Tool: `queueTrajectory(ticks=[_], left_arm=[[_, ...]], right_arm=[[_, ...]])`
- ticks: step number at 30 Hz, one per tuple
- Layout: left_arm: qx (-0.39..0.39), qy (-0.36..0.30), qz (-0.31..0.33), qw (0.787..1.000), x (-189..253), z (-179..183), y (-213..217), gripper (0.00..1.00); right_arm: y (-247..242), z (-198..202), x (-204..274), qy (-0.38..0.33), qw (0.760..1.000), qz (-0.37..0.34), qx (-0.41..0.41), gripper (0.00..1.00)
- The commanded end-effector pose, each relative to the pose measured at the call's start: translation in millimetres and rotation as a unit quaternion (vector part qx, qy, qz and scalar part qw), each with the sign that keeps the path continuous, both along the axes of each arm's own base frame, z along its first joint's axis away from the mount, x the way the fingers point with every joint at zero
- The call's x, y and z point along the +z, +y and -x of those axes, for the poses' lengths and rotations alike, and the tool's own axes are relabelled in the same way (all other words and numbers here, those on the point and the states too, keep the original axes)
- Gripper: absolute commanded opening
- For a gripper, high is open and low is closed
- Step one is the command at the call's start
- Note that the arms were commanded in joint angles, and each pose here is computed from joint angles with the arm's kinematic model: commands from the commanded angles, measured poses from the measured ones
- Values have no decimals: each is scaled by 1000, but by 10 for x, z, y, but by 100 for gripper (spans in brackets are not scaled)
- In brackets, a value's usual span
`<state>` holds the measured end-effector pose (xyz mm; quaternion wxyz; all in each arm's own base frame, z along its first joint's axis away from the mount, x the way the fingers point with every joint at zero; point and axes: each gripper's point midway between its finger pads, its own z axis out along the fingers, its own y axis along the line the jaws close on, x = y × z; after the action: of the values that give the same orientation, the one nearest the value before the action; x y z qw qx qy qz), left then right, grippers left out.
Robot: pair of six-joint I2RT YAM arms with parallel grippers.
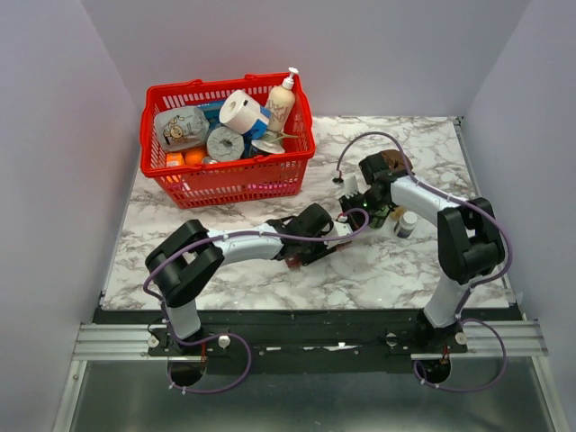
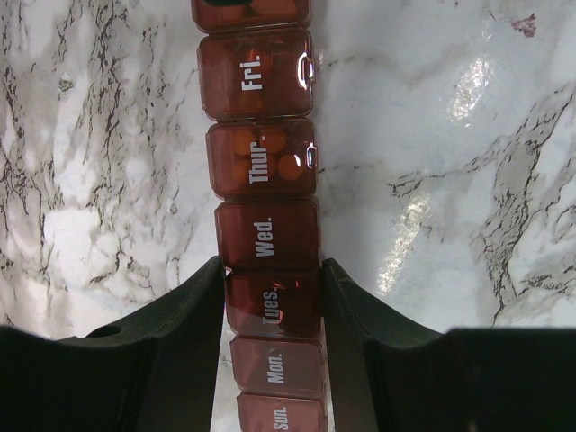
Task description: Sort the pills into containers
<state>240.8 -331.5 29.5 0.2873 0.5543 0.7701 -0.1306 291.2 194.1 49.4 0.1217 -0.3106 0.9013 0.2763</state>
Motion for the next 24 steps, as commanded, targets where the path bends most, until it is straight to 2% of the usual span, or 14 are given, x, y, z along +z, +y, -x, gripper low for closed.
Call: queueTrajectory(ticks=[1, 7, 14, 19, 24], left_arm=[[1, 44, -34, 998, -231, 140, 135, 35], [1, 44, -36, 998, -236, 139, 135, 35], [2, 45, -38, 998, -242, 139, 139, 35], [4, 45, -37, 998, -241, 135, 138, 35], [6, 45, -37, 998, -239, 138, 146, 36]], right_arm=[[36, -69, 238, -42, 999, -23, 11, 1], [29, -28, 259, -41, 999, -25, 15, 1], [-70, 101, -35, 8, 1000, 8, 7, 1], [-187, 118, -340, 49, 997, 57, -12, 1], [-200, 84, -377, 51, 996, 66, -15, 1]])
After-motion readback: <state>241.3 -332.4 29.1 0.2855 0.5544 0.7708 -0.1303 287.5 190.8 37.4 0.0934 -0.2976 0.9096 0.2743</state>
